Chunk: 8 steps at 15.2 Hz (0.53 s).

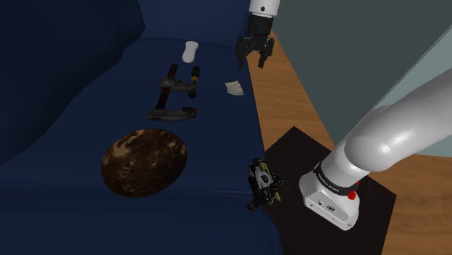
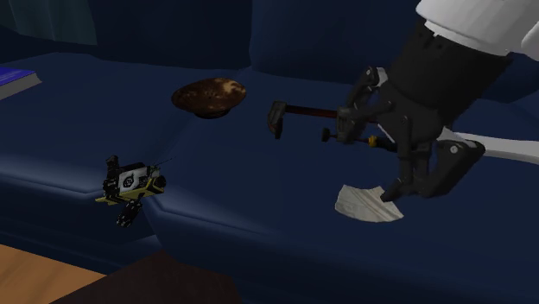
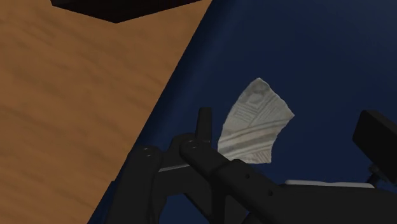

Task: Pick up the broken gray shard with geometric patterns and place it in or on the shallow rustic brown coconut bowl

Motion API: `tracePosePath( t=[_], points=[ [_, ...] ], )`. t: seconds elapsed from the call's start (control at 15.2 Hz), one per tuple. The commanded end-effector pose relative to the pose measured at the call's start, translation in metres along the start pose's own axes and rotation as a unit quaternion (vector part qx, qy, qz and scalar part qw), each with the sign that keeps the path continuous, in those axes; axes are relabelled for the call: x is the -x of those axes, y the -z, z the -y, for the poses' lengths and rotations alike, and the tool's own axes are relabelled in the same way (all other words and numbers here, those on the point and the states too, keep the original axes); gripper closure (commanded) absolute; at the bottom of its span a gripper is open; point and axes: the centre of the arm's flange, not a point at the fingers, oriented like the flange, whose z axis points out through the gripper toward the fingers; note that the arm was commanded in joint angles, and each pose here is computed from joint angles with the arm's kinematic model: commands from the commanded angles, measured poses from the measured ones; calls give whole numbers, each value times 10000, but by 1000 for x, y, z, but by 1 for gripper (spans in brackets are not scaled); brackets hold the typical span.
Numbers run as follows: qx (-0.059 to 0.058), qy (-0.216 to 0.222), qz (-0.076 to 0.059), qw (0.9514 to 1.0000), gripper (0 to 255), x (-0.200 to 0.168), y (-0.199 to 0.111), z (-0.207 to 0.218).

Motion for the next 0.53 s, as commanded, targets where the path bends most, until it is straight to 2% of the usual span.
tracePosePath(
  t=[0.0, 0.33, 0.46],
  points=[
    [-74, -182, 136, 9997, 0, -27, -15, -3],
    [-254, -619, 473, 9966, 0, -89, -56, -17],
    [-268, -651, 498, 9963, 0, -93, -65, -18]
  ],
)
